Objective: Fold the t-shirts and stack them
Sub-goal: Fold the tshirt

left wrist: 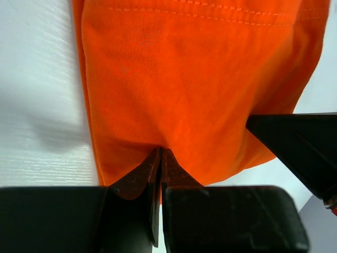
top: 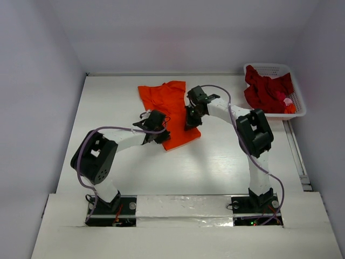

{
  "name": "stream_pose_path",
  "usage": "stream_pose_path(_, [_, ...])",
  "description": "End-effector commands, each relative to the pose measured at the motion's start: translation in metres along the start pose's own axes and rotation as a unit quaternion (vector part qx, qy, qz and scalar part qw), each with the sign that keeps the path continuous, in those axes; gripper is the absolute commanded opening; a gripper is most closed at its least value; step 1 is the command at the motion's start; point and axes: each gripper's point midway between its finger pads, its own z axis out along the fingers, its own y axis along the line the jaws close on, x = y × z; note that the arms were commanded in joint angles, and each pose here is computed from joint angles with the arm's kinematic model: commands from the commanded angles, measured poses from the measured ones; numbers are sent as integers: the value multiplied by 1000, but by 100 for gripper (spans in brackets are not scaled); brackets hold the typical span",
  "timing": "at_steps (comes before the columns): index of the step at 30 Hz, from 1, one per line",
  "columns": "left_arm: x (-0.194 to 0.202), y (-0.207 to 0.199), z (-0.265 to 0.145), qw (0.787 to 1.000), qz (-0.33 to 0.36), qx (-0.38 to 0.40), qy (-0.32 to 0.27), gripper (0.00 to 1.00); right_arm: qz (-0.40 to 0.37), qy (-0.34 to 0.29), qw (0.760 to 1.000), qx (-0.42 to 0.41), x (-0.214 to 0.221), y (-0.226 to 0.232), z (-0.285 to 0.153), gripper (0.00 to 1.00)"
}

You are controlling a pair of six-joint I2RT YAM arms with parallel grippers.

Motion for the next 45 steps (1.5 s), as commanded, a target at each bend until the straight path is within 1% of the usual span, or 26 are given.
stream_pose_path(1, [3,-12,-1,1000,7,15,-6,0,4,-12,1000,-22,5,9,0,0])
stream_pose_path(6, [17,12,6,1000,8,-9,7,0,6,6,1000,-24,34,7,1,0])
stream_pose_path(10, [26,26,3,1000,8,-18,13,0,7,14,1000,-25,55,6,1,0])
stream_pose_path(11, [27,28,2,1000,8,-19,13,0,7,24,999,-23,67,4,3,0])
stream_pose_path(21, [46,66,-13,998,11,-47,30,0,10,29,999,-33,97,6,-17,0])
stream_pose_path(25, [53,72,-27,998,15,-51,36,0,8,32,999,-26,110,2,-25,0])
stream_pose_path(29, [61,77,-40,998,18,-51,43,0,7,28,999,-32,114,3,-36,0])
stream_pose_path(35, [64,87,-52,997,16,-58,44,0,-6,39,999,-33,129,7,-37,0])
stream_pose_path(45, [65,81,-72,998,15,-46,40,0,-10,43,998,-48,148,19,-50,0])
